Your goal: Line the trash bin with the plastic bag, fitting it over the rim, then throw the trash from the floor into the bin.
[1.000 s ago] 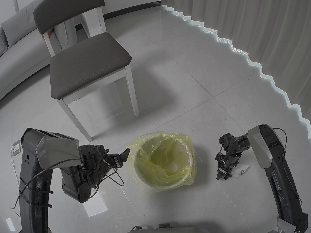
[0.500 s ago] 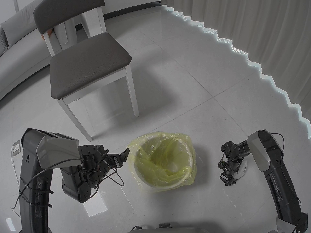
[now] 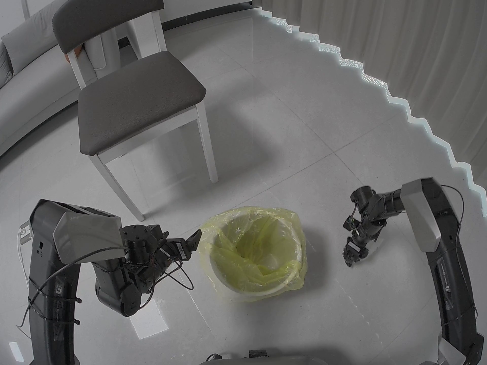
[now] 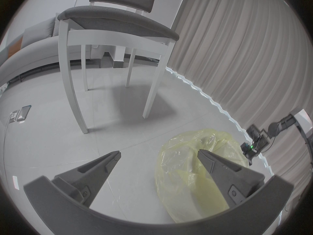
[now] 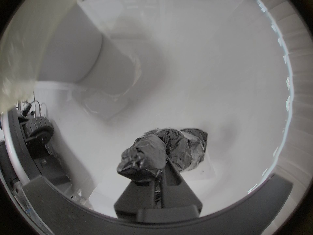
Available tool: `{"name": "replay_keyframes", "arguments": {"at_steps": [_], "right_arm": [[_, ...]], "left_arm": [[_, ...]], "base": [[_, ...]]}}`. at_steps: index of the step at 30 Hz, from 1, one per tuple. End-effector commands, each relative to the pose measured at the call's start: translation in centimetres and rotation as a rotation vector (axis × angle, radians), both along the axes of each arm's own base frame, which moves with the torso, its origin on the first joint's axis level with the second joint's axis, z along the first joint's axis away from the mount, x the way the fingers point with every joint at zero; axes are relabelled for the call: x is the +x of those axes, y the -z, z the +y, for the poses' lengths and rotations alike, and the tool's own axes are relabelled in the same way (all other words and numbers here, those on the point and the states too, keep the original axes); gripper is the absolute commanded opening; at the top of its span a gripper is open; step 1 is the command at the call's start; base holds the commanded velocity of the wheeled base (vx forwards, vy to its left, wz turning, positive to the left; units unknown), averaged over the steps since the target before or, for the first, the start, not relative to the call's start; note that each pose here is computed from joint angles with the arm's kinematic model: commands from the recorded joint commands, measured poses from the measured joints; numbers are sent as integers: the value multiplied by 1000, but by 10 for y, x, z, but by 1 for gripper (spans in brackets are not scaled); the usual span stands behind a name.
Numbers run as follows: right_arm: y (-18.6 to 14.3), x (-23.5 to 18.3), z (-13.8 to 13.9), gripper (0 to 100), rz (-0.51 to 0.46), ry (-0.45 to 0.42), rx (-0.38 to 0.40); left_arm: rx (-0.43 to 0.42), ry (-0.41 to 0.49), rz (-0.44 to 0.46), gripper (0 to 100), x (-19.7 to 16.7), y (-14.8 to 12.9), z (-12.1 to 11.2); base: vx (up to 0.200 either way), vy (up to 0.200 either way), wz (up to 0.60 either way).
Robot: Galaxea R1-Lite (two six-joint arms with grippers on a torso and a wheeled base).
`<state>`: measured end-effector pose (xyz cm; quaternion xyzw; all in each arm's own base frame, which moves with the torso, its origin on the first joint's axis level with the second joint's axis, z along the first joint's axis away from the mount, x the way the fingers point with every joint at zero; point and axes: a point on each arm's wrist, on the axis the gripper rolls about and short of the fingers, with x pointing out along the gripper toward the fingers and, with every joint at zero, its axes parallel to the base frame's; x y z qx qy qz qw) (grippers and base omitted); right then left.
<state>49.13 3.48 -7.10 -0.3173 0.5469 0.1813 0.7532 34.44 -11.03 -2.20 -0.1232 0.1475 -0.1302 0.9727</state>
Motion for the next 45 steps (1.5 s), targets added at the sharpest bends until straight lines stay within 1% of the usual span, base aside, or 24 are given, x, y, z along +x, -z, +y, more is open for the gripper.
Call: {"name": "replay_keyframes", "arguments": {"at_steps": [1, 2, 6, 8, 9, 10, 12, 15, 18, 19, 20, 21, 22, 23, 25, 26, 28, 31, 34, 36, 40, 42, 45], "right_arm": [[-152, -3, 26, 0, -312, -58, 54], [-167, -10, 30, 0, -333, -69, 62], [-203, -37, 51, 0, -413, -91, 110], [-223, -57, 67, 0, -473, -99, 155], [-226, -60, 70, 0, -485, -102, 162], [-241, -76, 81, 0, -532, -115, 198], [-254, -98, 97, 0, -564, -145, 236], [-265, -126, 115, 0, -574, -186, 286], [-267, -153, 136, 0, -532, -211, 391], [-267, -153, 136, 0, -532, -211, 391], [-269, -173, 152, 0, -498, -220, 481], [-269, -182, 159, 0, -480, -229, 521], [-269, -182, 159, 0, -480, -229, 521], [-268, -197, 172, 0, -443, -255, 584], [-263, -210, 183, 0, -402, -279, 624], [-262, -212, 186, 0, -394, -284, 630], [-255, -221, 198, 0, -365, -301, 659], [-243, -223, 203, 0, -314, -292, 675], [-213, -218, 208, 0, -221, -293, 655], [-198, -213, 213, 0, -198, -288, 647], [-174, -197, 224, 0, -210, -279, 663], [-165, -186, 231, 0, -234, -273, 691], [-159, -177, 236, 0, -240, -265, 707]], "left_arm": [[-17, 0, -48, 100, -3, -18, 1], [-18, 1, -52, 100, -4, -21, 1], [-25, -1, -74, 100, -8, -33, 3], [-30, -3, -90, 100, -9, -41, 4], [-31, -3, -92, 100, -10, -41, 4], [-32, -5, -102, 100, -11, -47, 5], [-34, -17, -118, 100, -14, -55, 10], [-37, -25, -130, 100, -19, -63, 13], [-38, -31, -134, 100, -24, -70, 17], [-38, -31, -134, 100, -24, -70, 17], [-39, -33, -134, 100, -29, -73, 19], [-38, -36, -131, 100, -31, -74, 20], [-38, -36, -131, 100, -31, -74, 20], [-37, -39, -133, 100, -33, -76, 20], [-38, -55, -150, 100, -33, -81, 23], [-40, -58, -158, 100, -33, -83, 24], [-51, -68, -191, 100, -36, -95, 27], [-50, -84, -206, 100, -39, -102, 33], [-47, -100, -218, 100, -43, -108, 40], [-53, -105, -241, 100, -47, -116, 42], [-63, -107, -266, 100, -54, -126, 45], [-58, -111, -256, 100, -56, -125, 48], [-56, -122, -248, 100, -57, -123, 52]], "base": [[0, 0, 0], [0, 0, 0], [0, 0, 0], [0, 0, 0], [0, 0, 0], [0, 0, 0], [0, 0, 0], [0, 0, 0], [0, 0, 0], [0, 0, 0], [0, 0, 0], [0, 0, 0], [0, 0, 0], [0, 0, 0], [0, 0, 0], [0, 0, 0], [0, 0, 0], [0, 0, 0], [0, 0, 0], [0, 0, 0], [0, 0, 0], [0, 0, 0], [0, 0, 0]]}}
